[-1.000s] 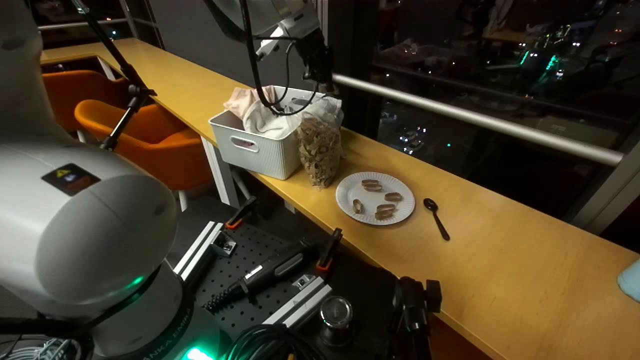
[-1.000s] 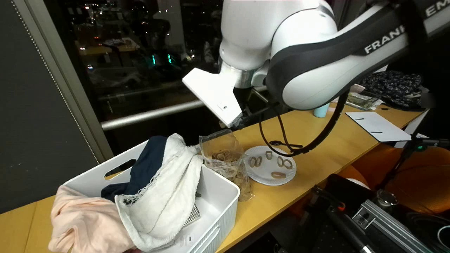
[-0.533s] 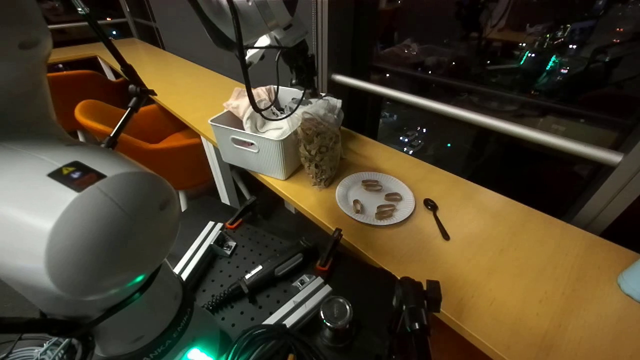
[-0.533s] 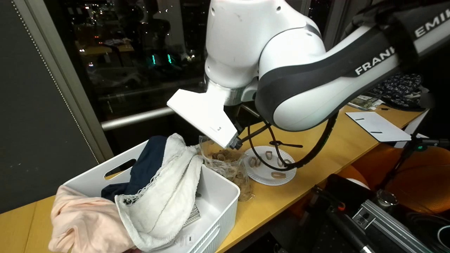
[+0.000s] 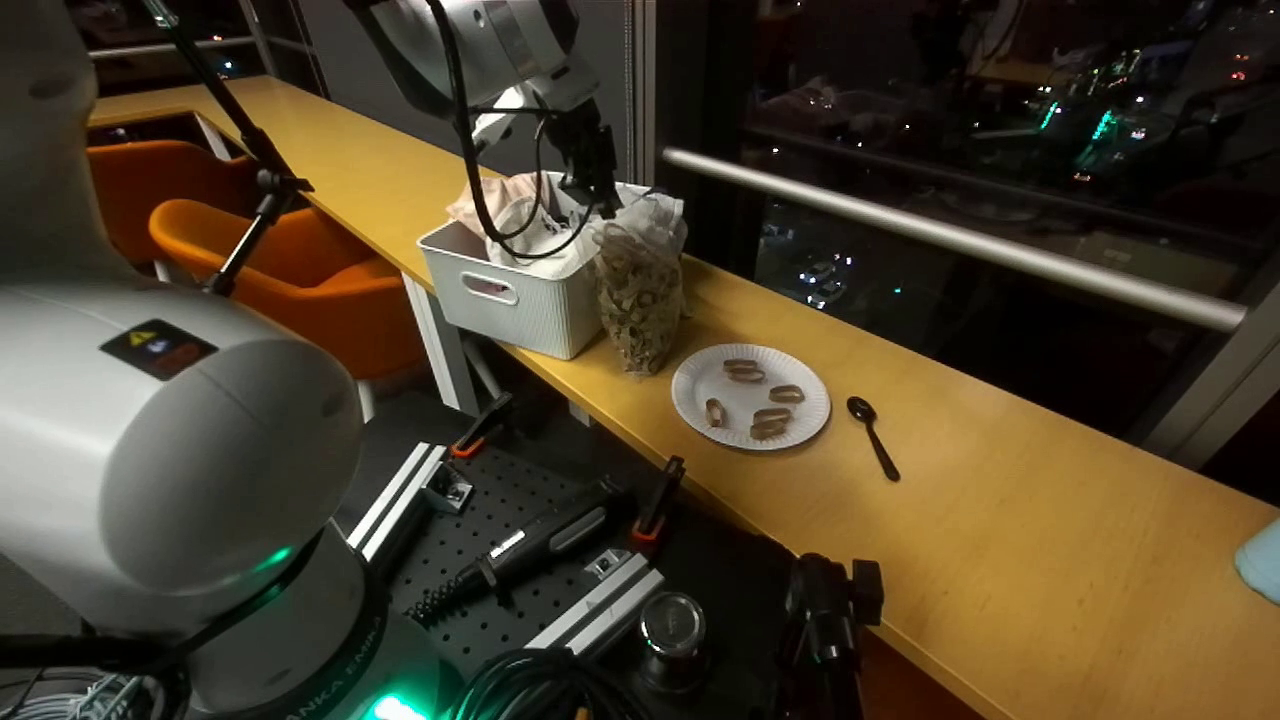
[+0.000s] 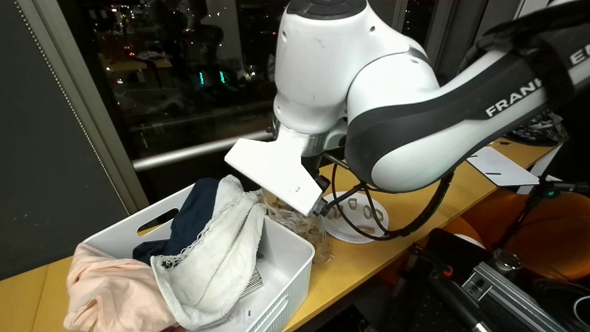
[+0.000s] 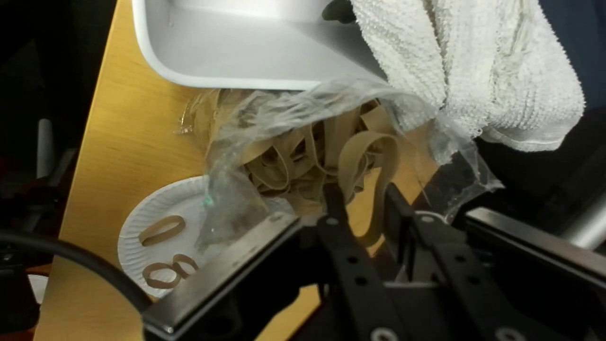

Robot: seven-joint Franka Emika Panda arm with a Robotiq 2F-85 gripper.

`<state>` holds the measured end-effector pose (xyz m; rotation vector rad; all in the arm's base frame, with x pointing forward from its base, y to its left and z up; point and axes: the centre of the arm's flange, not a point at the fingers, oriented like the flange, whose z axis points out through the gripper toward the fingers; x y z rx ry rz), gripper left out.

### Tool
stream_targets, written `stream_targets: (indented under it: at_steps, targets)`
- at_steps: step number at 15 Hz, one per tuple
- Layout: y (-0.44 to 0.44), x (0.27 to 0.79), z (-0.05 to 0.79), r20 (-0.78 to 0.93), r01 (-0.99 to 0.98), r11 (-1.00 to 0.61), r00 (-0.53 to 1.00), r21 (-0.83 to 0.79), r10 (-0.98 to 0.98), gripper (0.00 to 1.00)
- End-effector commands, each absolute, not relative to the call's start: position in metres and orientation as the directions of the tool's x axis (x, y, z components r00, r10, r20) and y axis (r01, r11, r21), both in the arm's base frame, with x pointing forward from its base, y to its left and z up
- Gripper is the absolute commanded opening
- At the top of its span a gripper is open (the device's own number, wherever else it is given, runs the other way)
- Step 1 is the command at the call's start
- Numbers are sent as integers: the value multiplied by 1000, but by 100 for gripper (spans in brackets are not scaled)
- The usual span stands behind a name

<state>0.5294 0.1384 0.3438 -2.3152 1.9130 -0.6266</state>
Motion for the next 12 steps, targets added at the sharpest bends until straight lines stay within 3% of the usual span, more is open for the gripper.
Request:
stream_targets:
  at_steps: [1,7,12]
  targets:
    - [133,525,362,295,-900,-219,107,-377,-949,57]
    - [112,513,377,305,-885,-119,-27,-450,-952,99]
    - [17,484,332,221,-918,78,-176,-390,-959,100]
